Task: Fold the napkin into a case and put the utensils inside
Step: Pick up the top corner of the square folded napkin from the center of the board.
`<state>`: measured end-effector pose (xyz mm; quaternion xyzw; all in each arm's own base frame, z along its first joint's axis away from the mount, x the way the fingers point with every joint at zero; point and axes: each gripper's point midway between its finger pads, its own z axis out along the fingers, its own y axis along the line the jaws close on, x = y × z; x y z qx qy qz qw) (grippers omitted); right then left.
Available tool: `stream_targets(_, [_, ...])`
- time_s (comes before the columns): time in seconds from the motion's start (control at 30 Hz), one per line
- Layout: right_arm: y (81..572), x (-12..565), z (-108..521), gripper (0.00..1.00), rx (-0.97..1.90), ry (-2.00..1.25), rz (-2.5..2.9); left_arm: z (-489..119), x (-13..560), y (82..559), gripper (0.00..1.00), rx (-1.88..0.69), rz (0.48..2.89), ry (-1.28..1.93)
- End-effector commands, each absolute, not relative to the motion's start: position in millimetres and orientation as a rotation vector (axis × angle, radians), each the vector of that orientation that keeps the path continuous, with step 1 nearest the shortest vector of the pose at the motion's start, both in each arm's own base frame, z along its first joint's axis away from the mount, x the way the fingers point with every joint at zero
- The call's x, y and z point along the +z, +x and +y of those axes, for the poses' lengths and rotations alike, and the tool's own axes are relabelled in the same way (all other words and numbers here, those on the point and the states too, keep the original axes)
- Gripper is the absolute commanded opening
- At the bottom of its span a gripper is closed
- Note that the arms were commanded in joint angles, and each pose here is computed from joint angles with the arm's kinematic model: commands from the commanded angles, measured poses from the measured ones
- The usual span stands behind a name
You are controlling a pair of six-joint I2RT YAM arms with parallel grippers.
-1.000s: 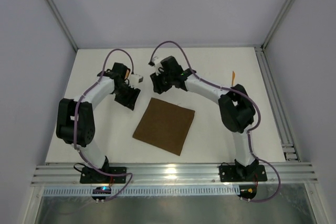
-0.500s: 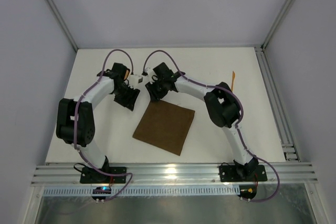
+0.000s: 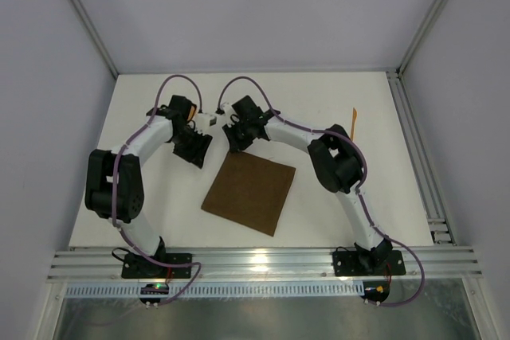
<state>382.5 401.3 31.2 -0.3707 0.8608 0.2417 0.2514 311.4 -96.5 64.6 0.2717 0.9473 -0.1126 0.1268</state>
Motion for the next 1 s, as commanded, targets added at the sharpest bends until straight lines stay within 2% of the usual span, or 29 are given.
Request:
stream_targets(0.0, [386,36,409,0.18,0.671,-0.987,2.313,-100,76,318,0.53,-0.372,2.705,0.799])
stream_targets(0.07, [389,36,408,0.12,0.660,-0.980,2.311,-100,77,318,0.53,-0.381,2.703,0.796])
stream_targets(0.1, [390,36,408,0.05,0.656,-0.977,2.307,-100,77,318,0.53,-0.385,2.703,0.794])
stream_targets(0.13, [390,37,408,0.03,0.655,-0.975,2.303,-100,78,318,0.53,-0.387,2.701,0.792])
stream_targets(0.43, [380,76,415,0.03,0.770,-0.942,2.210,-107,78,313,0.52,-0.471,2.702,0.799])
stream_targets(0.5, [380,74,415,0.09,0.772,-0.941,2.212,-110,79,313,0.52,-0.499,2.702,0.795])
stream_targets(0.53, [380,72,415,0.20,0.771,-0.938,2.217,-112,77,314,0.52,-0.510,2.709,0.794])
stream_targets(0.57, [383,68,413,0.24,0.753,-0.920,2.229,-114,77,315,0.52,-0.524,2.709,0.790])
stream_targets(0.7, [384,64,411,0.25,0.819,-0.849,2.253,-137,76,325,0.53,-0.673,2.692,0.760])
stream_targets(0.97, [394,115,385,0.22,1.038,-0.621,2.190,-182,54,350,0.50,-0.653,2.673,0.829])
